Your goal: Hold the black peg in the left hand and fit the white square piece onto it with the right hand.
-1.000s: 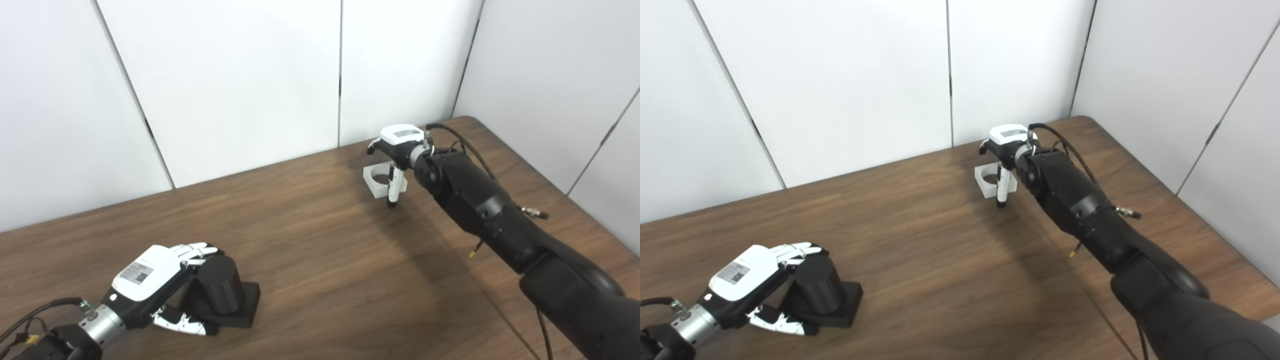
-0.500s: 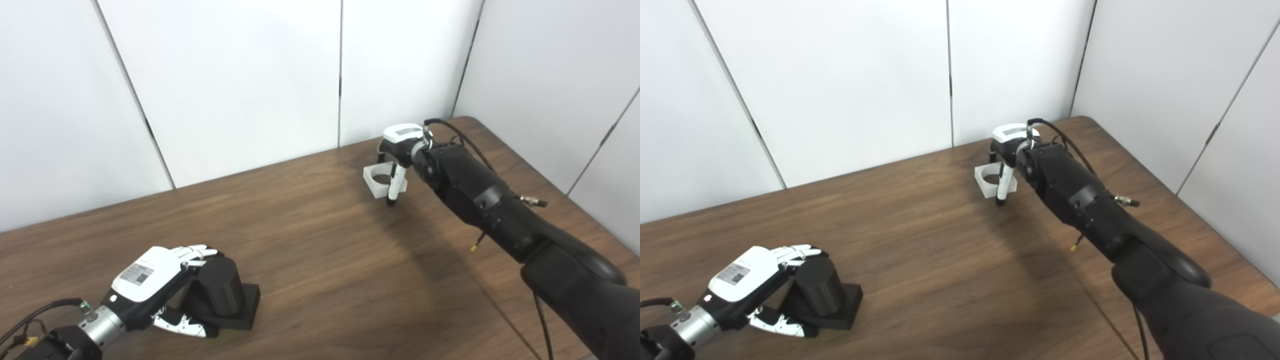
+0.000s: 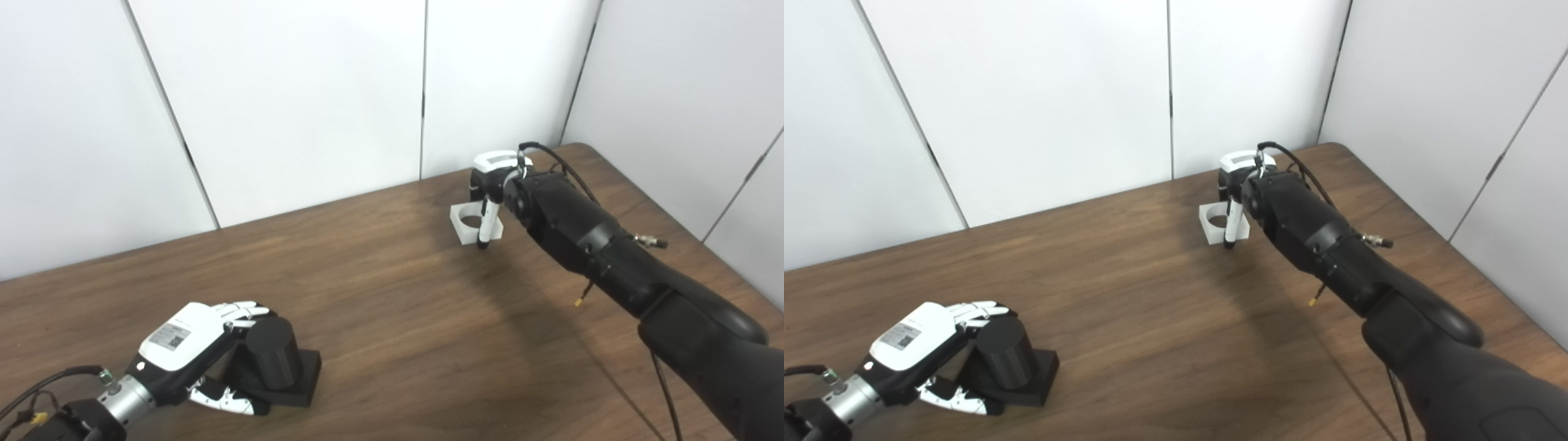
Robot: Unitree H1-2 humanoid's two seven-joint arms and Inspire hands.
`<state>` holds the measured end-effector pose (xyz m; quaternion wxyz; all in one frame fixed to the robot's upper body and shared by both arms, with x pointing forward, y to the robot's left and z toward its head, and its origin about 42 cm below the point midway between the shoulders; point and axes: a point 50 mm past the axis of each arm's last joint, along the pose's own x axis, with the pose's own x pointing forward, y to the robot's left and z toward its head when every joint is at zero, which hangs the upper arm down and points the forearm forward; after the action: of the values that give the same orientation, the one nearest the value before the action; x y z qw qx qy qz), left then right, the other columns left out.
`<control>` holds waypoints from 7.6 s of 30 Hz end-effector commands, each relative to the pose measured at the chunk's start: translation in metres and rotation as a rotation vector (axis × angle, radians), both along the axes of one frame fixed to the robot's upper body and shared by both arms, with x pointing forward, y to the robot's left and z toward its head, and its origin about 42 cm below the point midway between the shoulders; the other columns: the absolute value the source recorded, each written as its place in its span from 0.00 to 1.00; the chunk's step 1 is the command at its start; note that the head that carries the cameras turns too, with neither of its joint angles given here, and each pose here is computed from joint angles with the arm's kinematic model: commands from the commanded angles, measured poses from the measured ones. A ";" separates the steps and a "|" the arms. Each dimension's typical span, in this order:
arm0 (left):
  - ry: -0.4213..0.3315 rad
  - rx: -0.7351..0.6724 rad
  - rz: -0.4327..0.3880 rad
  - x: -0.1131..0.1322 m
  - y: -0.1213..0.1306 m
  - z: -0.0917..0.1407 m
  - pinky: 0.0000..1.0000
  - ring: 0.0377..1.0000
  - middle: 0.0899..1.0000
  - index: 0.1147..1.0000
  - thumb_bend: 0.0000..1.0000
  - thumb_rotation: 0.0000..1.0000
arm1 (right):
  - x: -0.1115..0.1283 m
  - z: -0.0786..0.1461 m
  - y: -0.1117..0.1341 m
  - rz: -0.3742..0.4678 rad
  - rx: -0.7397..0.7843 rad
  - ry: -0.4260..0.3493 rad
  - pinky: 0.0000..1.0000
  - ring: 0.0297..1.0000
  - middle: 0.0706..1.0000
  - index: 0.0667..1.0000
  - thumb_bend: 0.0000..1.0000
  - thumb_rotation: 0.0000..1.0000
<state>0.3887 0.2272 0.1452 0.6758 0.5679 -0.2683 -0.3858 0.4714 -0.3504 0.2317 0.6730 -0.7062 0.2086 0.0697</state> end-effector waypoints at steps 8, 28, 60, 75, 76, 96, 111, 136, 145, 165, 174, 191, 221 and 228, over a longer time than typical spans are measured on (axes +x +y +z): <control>0.083 0.169 -0.016 -0.017 0.019 -0.021 0.78 0.86 0.83 0.42 0.52 0.05 | -0.006 0.019 -0.013 0.081 0.059 -0.130 0.93 0.87 0.77 0.44 0.52 0.13; 0.071 0.194 0.009 -0.013 0.007 -0.024 0.80 0.88 0.86 0.42 0.52 0.06 | -0.035 0.078 0.037 0.369 0.084 -0.323 0.93 0.91 0.77 0.44 0.52 0.14; 0.059 0.192 0.025 -0.005 -0.041 -0.018 0.84 0.92 0.89 0.42 0.52 0.07 | -0.107 0.121 0.117 0.825 0.190 -0.413 0.90 0.89 0.77 0.44 0.52 0.14; 0.066 0.197 0.030 -0.004 -0.049 -0.015 0.85 0.94 0.91 0.42 0.52 0.07 | -0.119 0.108 0.160 0.942 0.292 -0.388 0.88 0.88 0.78 0.44 0.52 0.14; 0.066 0.199 0.030 -0.004 -0.050 -0.014 0.86 0.94 0.91 0.42 0.52 0.07 | -0.120 0.107 0.162 0.947 0.299 -0.385 0.88 0.88 0.78 0.44 0.52 0.14; 0.065 0.195 0.027 -0.004 -0.052 -0.013 0.86 0.93 0.91 0.42 0.52 0.07 | -0.125 0.080 0.179 0.965 0.381 -0.323 0.87 0.88 0.78 0.44 0.52 0.14; 0.066 0.195 0.022 -0.007 -0.054 -0.010 0.87 0.94 0.91 0.42 0.52 0.07 | -0.124 0.067 0.180 0.960 0.405 -0.302 0.86 0.87 0.77 0.44 0.52 0.14; 0.068 0.194 0.025 -0.008 -0.058 -0.009 0.87 0.93 0.91 0.42 0.52 0.07 | -0.122 0.058 0.198 0.962 0.447 -0.303 0.90 0.88 0.78 0.44 0.52 0.14; 0.066 0.194 0.019 -0.009 -0.058 -0.008 0.87 0.93 0.91 0.42 0.52 0.07 | -0.117 0.059 0.201 0.955 0.452 -0.288 0.88 0.88 0.78 0.44 0.52 0.14; 0.062 0.180 0.014 -0.010 -0.056 -0.008 0.86 0.94 0.91 0.42 0.52 0.07 | -0.099 0.046 0.198 0.889 0.461 -0.255 0.87 0.87 0.78 0.44 0.52 0.13; 0.068 0.179 0.013 -0.011 -0.058 -0.008 0.87 0.94 0.91 0.42 0.52 0.07 | -0.097 0.040 0.201 0.875 0.469 -0.225 0.88 0.87 0.78 0.44 0.52 0.13; 0.054 0.198 0.010 -0.012 -0.059 -0.009 0.85 0.93 0.90 0.42 0.52 0.08 | -0.103 0.038 0.207 0.893 0.437 -0.128 0.90 0.89 0.82 0.46 0.52 0.17; 0.064 0.197 0.016 -0.010 -0.056 -0.005 0.86 0.93 0.91 0.42 0.52 0.07 | -0.101 0.041 0.198 0.855 0.416 -0.082 0.90 0.92 0.91 0.87 0.95 0.30; 0.068 0.194 0.023 -0.009 -0.053 -0.006 0.86 0.93 0.91 0.42 0.52 0.07 | -0.098 0.054 0.183 0.821 0.424 -0.135 0.89 0.91 0.91 0.85 0.89 0.23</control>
<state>0.3887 0.1724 0.1598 0.6612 0.6003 -0.2333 -0.3847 0.3676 -0.1610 0.2584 0.7251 -0.5747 -0.1160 0.3612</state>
